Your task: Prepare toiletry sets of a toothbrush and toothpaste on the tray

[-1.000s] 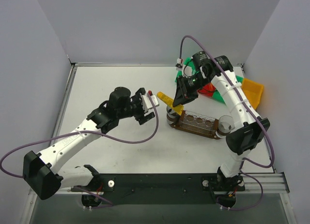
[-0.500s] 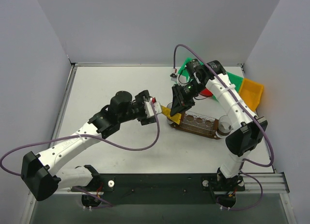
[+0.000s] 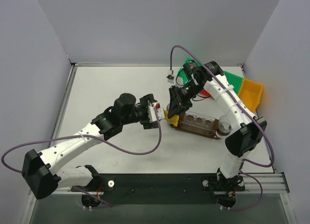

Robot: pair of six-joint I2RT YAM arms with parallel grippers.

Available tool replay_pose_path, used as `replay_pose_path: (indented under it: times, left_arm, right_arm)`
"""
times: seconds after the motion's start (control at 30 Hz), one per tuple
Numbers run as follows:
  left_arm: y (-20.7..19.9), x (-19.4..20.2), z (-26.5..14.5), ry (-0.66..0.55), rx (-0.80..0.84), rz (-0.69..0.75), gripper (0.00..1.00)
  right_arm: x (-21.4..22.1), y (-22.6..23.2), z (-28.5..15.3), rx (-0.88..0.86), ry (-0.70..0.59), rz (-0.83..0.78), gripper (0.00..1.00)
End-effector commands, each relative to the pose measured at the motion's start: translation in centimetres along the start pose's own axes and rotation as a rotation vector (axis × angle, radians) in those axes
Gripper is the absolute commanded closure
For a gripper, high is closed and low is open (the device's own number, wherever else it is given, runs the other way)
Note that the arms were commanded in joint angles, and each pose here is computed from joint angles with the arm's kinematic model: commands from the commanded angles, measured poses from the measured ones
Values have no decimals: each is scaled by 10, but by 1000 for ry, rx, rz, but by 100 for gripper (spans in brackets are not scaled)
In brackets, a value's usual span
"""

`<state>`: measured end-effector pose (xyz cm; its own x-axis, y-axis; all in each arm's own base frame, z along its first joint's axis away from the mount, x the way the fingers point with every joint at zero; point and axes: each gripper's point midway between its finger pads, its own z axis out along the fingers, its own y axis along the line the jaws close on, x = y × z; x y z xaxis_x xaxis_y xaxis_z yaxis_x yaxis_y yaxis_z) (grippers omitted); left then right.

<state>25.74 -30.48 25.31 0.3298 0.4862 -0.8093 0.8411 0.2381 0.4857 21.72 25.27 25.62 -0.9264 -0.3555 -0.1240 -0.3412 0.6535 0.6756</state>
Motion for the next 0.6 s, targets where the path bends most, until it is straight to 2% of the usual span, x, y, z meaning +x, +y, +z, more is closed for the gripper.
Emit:
replay_pose_path:
  times: [0.0, 0.13, 0.23, 0.37, 0.57]
  left_arm:
    - [-3, -18, 5, -58, 34, 32, 9]
    - [-7, -15, 7, -47, 46, 42, 11]
    - [-9, -15, 8, -44, 49, 50, 16]
    - [-20, -16, 10, -35, 71, 77, 28]
    - [-21, -15, 9, -29, 64, 85, 39]
  right_arm:
    - [14, 29, -15, -70, -6, -35, 100]
    - [12, 34, -18, -89, -15, -43, 100]
    - [11, 36, -18, -100, -16, -44, 100]
    - [9, 40, -19, -116, -18, -46, 100]
    - [7, 41, -16, -125, -9, -41, 100]
